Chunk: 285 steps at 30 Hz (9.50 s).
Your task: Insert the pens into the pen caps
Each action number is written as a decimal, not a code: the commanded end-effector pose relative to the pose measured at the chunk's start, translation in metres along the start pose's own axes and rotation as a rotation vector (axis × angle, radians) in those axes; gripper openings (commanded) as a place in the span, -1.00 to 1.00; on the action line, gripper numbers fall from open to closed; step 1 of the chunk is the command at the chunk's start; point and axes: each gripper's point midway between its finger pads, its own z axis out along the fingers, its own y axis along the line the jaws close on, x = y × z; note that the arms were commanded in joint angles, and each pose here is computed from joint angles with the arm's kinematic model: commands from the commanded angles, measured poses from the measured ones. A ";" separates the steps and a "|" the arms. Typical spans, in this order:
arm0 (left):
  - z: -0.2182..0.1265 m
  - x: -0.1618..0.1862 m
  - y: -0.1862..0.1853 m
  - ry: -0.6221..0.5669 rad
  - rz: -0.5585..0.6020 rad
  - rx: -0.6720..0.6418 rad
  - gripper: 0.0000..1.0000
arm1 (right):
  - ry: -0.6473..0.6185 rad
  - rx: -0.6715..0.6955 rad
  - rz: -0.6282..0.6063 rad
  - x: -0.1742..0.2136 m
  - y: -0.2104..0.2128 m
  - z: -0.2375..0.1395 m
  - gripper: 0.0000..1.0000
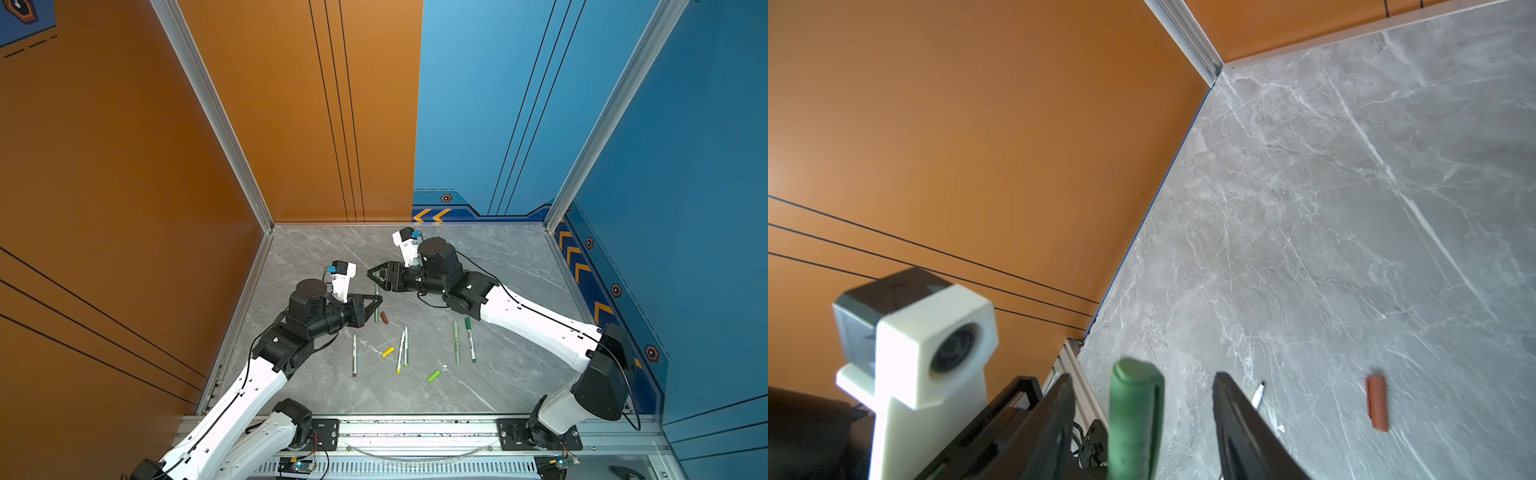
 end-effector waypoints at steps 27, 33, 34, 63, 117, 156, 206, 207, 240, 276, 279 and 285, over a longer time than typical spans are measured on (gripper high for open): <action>-0.005 -0.024 0.002 -0.149 0.073 -0.061 -1.00 | 0.115 0.148 -0.039 0.028 -0.024 0.015 -1.00; -0.017 -0.072 -0.019 -0.331 0.162 -0.048 -1.00 | 0.199 0.192 0.022 0.071 -0.043 0.022 -1.00; -0.019 -0.083 -0.026 -0.361 0.191 -0.044 -1.00 | 0.220 0.198 0.030 0.082 -0.046 0.024 -1.00; -0.004 -0.032 0.017 -0.261 0.102 -0.050 -1.00 | 0.042 0.030 0.105 0.017 -0.008 0.011 -0.15; -0.010 0.033 0.020 -0.005 0.189 -0.083 0.55 | 0.437 0.850 0.214 0.162 -0.257 -0.087 -0.81; -0.013 0.026 0.026 -0.049 0.147 -0.132 0.57 | 0.204 0.719 0.047 0.086 -0.165 -0.072 -0.27; -0.030 0.061 0.101 0.059 -0.098 -0.399 0.56 | 0.548 0.898 -0.075 0.236 -0.222 -0.013 -0.37; -0.030 0.060 0.101 0.056 -0.098 -0.400 0.56 | 0.547 0.904 -0.076 0.236 -0.224 -0.013 -0.37; -0.025 0.022 -0.028 0.004 0.115 0.207 0.56 | -0.039 -0.032 0.130 0.026 -0.022 -0.039 -0.90; -0.003 0.005 -0.018 -0.032 0.126 0.144 -0.95 | 0.019 -0.168 0.071 0.045 0.021 -0.036 -0.57; -0.005 0.005 -0.015 -0.044 0.135 0.123 -1.00 | 0.020 -0.122 0.057 0.044 0.015 -0.040 -0.39; -0.006 0.009 -0.009 -0.031 0.147 0.091 -1.00 | 0.074 0.122 0.043 0.066 -0.032 -0.061 -0.26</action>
